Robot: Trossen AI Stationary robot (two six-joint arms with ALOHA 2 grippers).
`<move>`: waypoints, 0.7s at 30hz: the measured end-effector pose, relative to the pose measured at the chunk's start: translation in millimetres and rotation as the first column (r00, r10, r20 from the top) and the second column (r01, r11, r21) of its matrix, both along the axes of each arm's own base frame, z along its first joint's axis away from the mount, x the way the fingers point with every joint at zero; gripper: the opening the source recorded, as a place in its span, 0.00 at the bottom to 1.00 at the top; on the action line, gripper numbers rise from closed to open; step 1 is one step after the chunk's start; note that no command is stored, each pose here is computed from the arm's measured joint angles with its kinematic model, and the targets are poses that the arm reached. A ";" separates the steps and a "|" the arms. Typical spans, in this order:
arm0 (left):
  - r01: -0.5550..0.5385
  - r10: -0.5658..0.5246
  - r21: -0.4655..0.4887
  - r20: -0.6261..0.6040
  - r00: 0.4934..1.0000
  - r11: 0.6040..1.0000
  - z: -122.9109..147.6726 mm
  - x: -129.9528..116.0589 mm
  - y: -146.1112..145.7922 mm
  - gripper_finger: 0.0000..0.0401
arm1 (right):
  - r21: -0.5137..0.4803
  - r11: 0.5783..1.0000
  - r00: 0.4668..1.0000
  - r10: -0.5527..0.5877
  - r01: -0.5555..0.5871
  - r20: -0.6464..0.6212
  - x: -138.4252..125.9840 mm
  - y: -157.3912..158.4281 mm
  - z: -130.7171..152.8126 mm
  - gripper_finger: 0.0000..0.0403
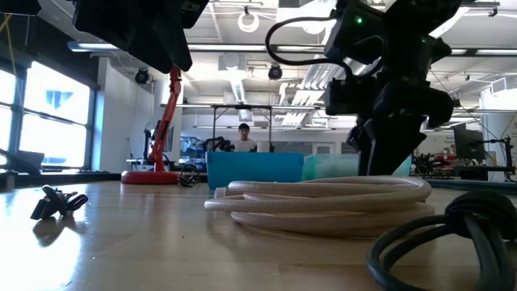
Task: Pick & Place USB Port
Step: Put the black USB cable into the blue bin
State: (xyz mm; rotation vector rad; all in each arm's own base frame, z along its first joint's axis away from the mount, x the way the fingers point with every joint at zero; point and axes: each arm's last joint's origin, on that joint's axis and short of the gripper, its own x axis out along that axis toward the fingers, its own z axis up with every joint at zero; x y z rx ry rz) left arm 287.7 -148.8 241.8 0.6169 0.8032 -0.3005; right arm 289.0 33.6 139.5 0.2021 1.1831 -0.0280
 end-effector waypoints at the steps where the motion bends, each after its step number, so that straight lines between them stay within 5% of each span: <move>1: 0.000 0.000 0.000 0.000 1.000 1.000 0.0 0.0 0.0 0.22 | 0.003 1.000 1.000 -0.008 0.008 -0.007 -0.6 -0.1 -0.1 0.48; 6: 0.000 0.000 0.000 0.000 1.000 1.000 0.0 0.0 0.0 0.22 | 0.005 1.000 0.999 -0.019 0.020 -0.049 -4.1 -0.4 -1.3 0.36; 12: 0.000 0.000 0.000 0.000 1.000 1.000 0.0 0.0 0.0 0.22 | -0.025 1.000 0.998 0.008 -0.010 -0.068 -6.4 -1.0 -0.8 0.05; 21: 0.001 -0.001 -0.001 -0.001 1.000 1.000 0.0 0.0 0.0 0.22 | -0.122 0.992 0.997 0.013 -0.022 -0.078 -7.9 -2.8 -2.2 0.00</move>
